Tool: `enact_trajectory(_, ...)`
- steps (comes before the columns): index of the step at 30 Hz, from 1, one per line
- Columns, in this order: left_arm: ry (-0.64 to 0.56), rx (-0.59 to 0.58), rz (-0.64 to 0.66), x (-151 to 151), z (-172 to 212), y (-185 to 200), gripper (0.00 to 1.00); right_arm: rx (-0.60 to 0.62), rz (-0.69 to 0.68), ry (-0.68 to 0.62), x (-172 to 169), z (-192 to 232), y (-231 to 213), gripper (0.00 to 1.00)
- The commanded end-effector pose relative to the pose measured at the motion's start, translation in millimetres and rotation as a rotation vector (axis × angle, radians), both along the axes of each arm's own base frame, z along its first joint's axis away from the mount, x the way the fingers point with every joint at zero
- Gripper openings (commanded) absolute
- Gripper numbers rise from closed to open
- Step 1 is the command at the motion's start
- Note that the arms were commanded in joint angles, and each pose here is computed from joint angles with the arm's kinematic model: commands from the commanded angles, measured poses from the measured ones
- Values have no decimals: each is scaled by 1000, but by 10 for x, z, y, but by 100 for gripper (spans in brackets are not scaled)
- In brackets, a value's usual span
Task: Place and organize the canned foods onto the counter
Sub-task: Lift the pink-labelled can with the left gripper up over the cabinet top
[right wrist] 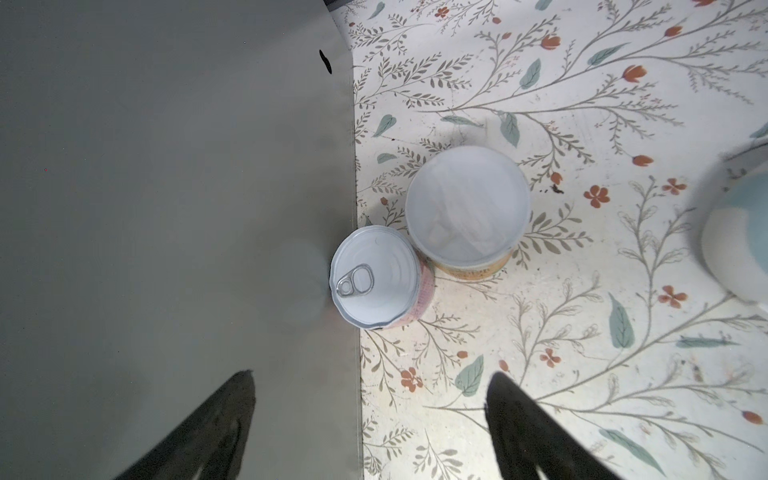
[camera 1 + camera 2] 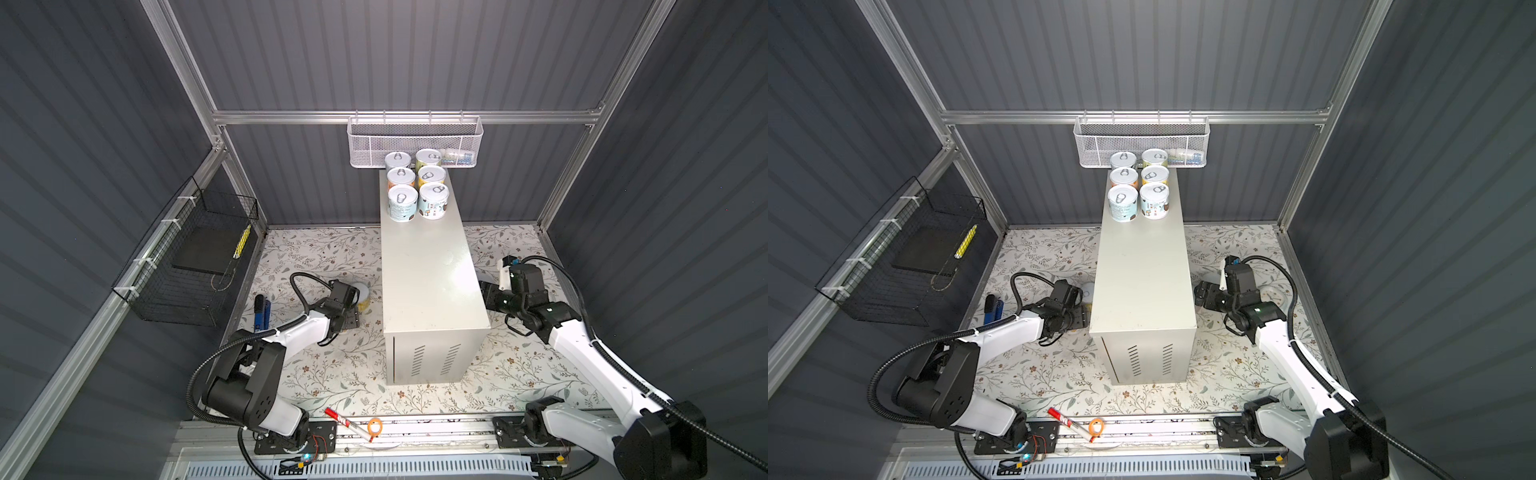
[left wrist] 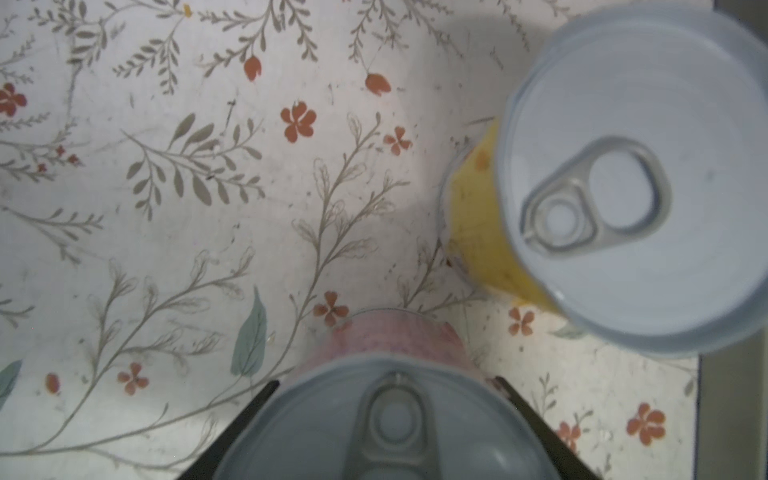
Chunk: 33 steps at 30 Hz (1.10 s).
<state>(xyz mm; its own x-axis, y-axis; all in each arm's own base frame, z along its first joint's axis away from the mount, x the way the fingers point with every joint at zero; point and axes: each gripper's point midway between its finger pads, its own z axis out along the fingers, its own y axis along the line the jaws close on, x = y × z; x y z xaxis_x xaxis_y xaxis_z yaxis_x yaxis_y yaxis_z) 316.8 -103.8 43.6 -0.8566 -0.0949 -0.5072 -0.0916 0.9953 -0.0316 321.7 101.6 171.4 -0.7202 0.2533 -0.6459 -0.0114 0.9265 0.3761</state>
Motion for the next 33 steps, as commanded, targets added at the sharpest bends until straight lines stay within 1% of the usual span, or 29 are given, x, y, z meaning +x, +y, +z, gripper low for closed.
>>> enact_trajectory(1, -11, -30, -25, -66, 301, -17, 0, 25, 0, -21, 11, 84, 14, 88)
enact_trajectory(5, -64, -104, -83, -164, 865, -103, 0, 29, 7, -34, -20, 181, 15, 88)
enact_trajectory(8, -127, -87, -133, -190, 1338, -74, 0, 23, 8, -44, -48, 234, 0, 88)
enact_trajectory(11, -153, -16, -156, -194, 1700, 22, 0, 21, 9, -61, -50, 287, -7, 88)
enact_trajectory(14, -211, 30, -189, -176, 2085, 73, 0, 17, 13, -77, -28, 363, -3, 89)
enact_trajectory(16, -285, 29, -218, -158, 2408, 61, 0, 17, 16, -94, -3, 434, 0, 88)
enact_trajectory(18, -359, 17, -245, -155, 2738, 37, 0, 7, 15, -78, -36, 428, -16, 88)
enact_trajectory(19, -403, 4, -264, -156, 2958, 11, 0, 8, 15, -85, -37, 454, -16, 88)
enact_trajectory(22, -454, -33, -355, -174, 3336, -129, 0, 11, 10, -101, -46, 506, -26, 88)
enact_trajectory(28, -455, -163, -528, -171, 3673, -527, 0, 23, 8, -110, -114, 552, -35, 88)
enact_trajectory(29, -430, -176, -546, -204, 3668, -557, 0, 24, 4, -115, -125, 564, -47, 88)
enact_trajectory(33, -437, -246, -602, -217, 3835, -716, 0, 30, -2, -132, -172, 597, -63, 88)
